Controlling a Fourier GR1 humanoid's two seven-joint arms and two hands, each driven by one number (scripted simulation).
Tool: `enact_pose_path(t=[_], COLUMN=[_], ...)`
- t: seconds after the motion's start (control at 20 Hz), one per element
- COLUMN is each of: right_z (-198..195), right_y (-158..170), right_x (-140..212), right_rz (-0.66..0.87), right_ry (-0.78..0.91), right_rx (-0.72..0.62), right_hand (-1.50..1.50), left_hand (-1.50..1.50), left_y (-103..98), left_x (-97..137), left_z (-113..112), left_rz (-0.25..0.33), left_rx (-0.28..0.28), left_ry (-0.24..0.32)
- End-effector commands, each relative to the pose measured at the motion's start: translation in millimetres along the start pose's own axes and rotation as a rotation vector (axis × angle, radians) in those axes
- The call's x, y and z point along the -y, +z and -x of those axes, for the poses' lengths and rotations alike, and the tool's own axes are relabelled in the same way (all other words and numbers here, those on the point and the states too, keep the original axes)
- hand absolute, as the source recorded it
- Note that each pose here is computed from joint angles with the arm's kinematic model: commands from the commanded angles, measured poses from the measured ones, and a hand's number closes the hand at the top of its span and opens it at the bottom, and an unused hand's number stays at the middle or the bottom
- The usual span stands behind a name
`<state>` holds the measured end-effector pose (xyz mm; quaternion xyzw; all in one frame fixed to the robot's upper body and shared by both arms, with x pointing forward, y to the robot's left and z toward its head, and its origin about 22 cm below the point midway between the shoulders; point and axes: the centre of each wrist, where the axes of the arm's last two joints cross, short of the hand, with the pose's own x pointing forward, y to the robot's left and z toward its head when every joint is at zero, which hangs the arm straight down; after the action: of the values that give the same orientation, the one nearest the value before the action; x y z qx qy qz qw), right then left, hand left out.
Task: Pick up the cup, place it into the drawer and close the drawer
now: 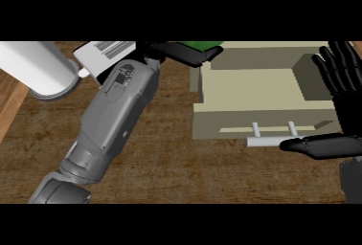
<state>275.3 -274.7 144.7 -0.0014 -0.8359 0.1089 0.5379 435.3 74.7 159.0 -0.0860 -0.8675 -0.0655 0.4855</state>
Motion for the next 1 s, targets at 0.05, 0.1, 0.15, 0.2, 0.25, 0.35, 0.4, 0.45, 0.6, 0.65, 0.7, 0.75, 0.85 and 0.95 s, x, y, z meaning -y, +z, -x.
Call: enact_pose_path(t=[0.05, 0.1, 0.15, 0.2, 0.25, 0.35, 0.4, 0.45, 0.6, 0.65, 0.7, 0.75, 0.85, 0.95], right_z=[-6, 13, 11, 1, -2, -6, -5, -6, -13, -11, -10, -10, -10, -1], right_y=[2, -4, -5, -7, -9, -11, -17, -21, -26, -14, -19, -25, -28, -28], right_x=[4, 0, -4, -5, 7, -3, -13, -12, -9, -9, -20, -11, -12, -26], right_rz=[-0.019, -0.019, -0.029, -0.032, -0.048, -0.040, -0.071, -0.043, -0.076, -0.089, -0.093, -0.086, -0.113, -0.137], right_ry=[-0.022, -0.006, -0.020, -0.013, -0.024, -0.024, -0.023, -0.013, -0.027, -0.015, -0.045, -0.046, -0.037, -0.051], right_rx=[0.027, 0.025, 0.013, 0.018, 0.022, 0.046, 0.040, 0.043, 0.062, 0.064, 0.069, 0.082, 0.077, 0.087], right_hand=[-1.50, -1.50, -1.50, -1.50, -1.50, -1.50, -1.50, -1.50, -1.50, -1.50, -1.50, -1.50, -1.50, -1.50], left_hand=[1.50, 1.50, 1.50, 1.50, 1.50, 1.50, 1.50, 1.50, 1.50, 1.50, 1.50, 1.50, 1.50, 1.50], left_y=[-25, -16, -13, -33, -27, -26, -23, -20, -14, -5, -6, -5, 7, 5], left_x=[29, 26, 32, 42, 43, 39, 39, 38, 39, 33, 36, 37, 30, 35], left_z=[-15, 1, 4, -19, -10, -1, 4, 9, 17, 28, 26, 28, 41, 37], left_rz=[-0.010, -0.016, -0.014, -0.010, -0.013, -0.014, -0.028, 0.022, 0.083, 0.095, 0.132, 0.148, 0.153, 0.171], left_rx=[-0.130, -0.152, -0.175, -0.191, -0.195, -0.248, -0.262, -0.261, -0.352, -0.388, -0.385, -0.393, -0.425, -0.400], left_ry=[-0.075, -0.078, -0.105, -0.117, -0.142, -0.180, -0.194, -0.201, -0.232, -0.210, -0.252, -0.270, -0.269, -0.269])
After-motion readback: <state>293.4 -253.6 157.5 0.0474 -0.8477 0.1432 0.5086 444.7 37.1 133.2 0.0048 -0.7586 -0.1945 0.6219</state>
